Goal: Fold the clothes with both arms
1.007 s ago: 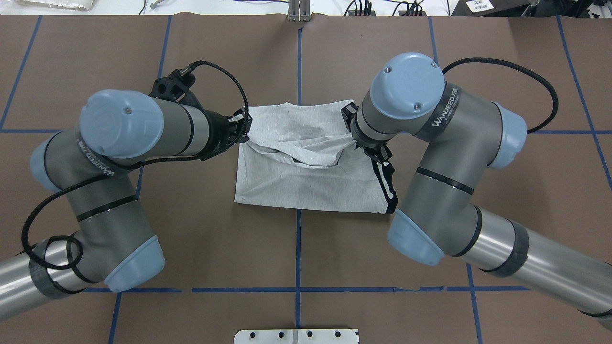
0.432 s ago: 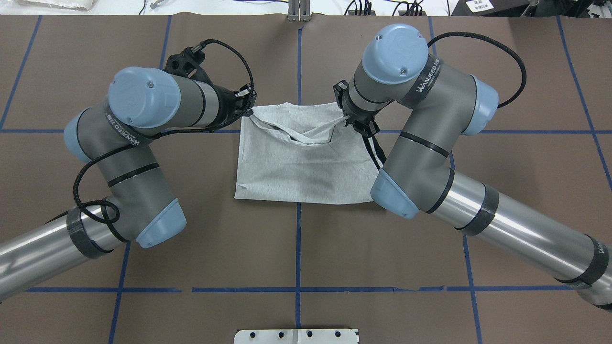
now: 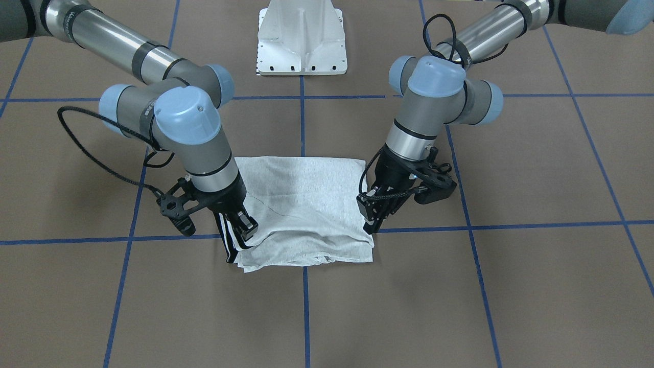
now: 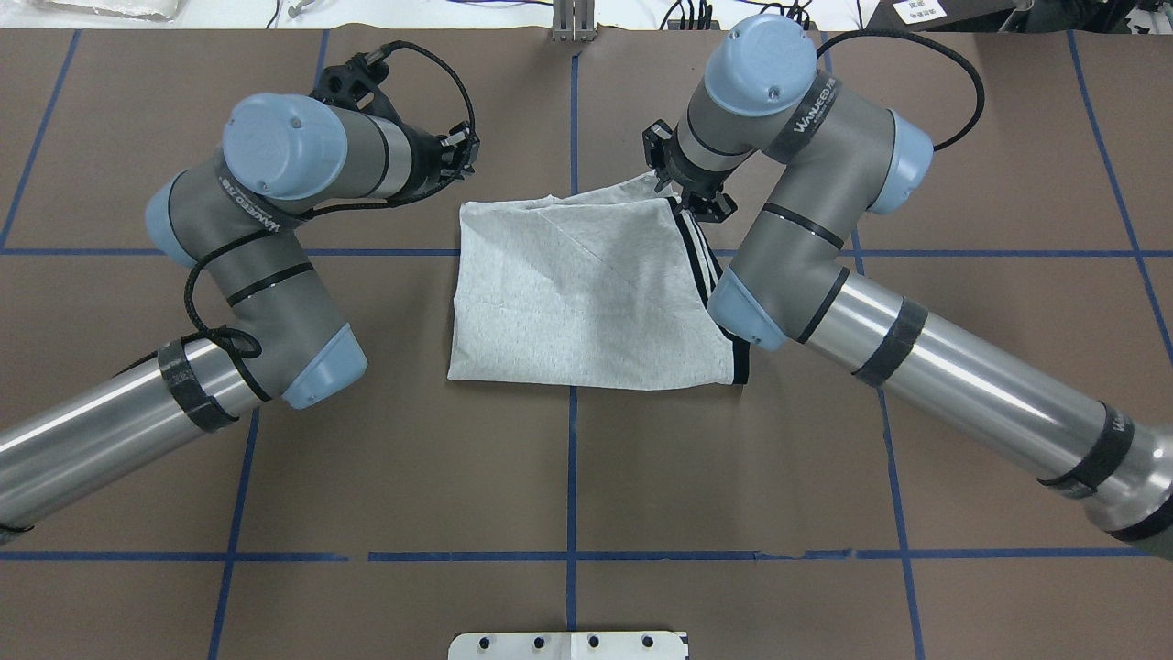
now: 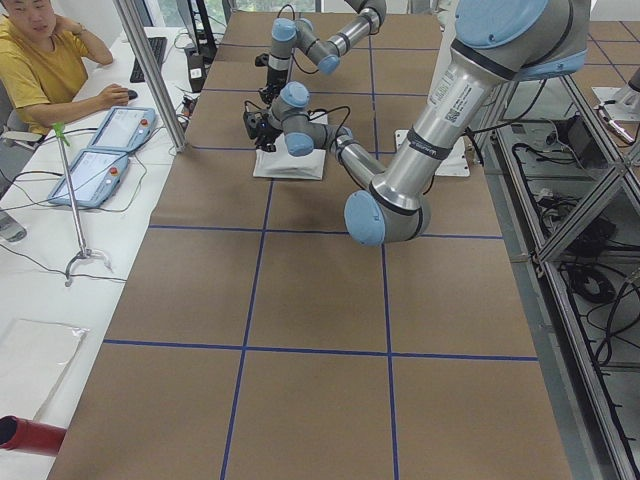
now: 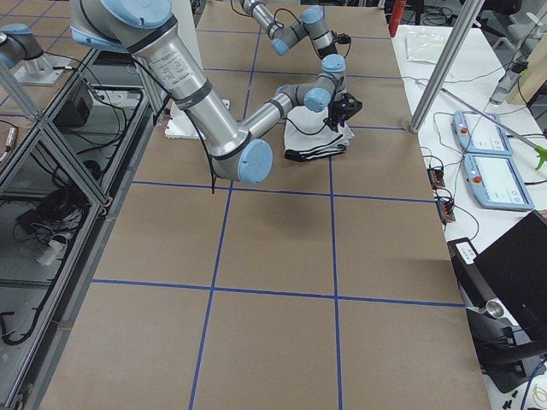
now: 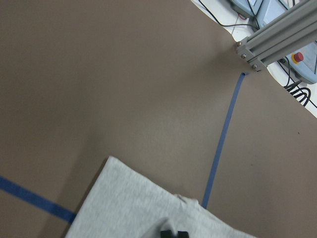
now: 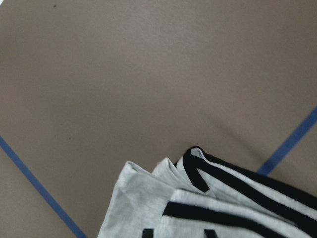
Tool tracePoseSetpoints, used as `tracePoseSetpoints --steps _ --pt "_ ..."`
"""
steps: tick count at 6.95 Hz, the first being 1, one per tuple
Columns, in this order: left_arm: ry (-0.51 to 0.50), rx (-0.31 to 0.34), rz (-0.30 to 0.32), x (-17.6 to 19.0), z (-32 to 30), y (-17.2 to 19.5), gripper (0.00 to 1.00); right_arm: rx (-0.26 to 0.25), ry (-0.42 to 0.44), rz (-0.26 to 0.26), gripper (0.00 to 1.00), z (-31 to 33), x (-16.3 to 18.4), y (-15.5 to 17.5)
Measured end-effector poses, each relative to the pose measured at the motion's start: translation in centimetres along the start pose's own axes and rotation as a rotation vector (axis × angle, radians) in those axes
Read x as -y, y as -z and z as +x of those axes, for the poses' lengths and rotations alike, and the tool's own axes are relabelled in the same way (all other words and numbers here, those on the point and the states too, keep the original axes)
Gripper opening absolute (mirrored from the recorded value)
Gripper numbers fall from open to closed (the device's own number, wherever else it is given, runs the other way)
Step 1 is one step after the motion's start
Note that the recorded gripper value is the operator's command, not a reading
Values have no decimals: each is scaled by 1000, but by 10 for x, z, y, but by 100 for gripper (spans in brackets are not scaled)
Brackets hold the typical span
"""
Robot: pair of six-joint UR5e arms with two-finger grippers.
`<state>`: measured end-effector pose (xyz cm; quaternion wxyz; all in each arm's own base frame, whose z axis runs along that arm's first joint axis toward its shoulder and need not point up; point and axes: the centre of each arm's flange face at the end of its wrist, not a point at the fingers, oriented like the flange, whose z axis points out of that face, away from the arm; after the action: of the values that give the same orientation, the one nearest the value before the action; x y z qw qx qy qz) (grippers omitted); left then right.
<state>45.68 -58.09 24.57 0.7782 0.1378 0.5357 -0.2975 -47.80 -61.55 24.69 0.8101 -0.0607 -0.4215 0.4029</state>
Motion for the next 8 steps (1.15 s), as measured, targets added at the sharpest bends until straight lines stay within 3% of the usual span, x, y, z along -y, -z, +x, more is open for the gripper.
tracePoseSetpoints --steps 2,4,5,7,8 --pt "-45 15 31 26 -6 -6 54 -13 103 5 100 -17 72 13" --pt "-85 19 45 40 -9 -3 54 -33 175 17 100 -5 115 15" --pt "-164 27 41 50 -13 -1 54 -47 234 26 100 11 138 14" --pt "-358 65 -66 87 -54 10 66 -94 435 26 100 76 207 16" --pt "-454 76 -120 119 -86 26 73 -109 532 1 100 115 244 24"
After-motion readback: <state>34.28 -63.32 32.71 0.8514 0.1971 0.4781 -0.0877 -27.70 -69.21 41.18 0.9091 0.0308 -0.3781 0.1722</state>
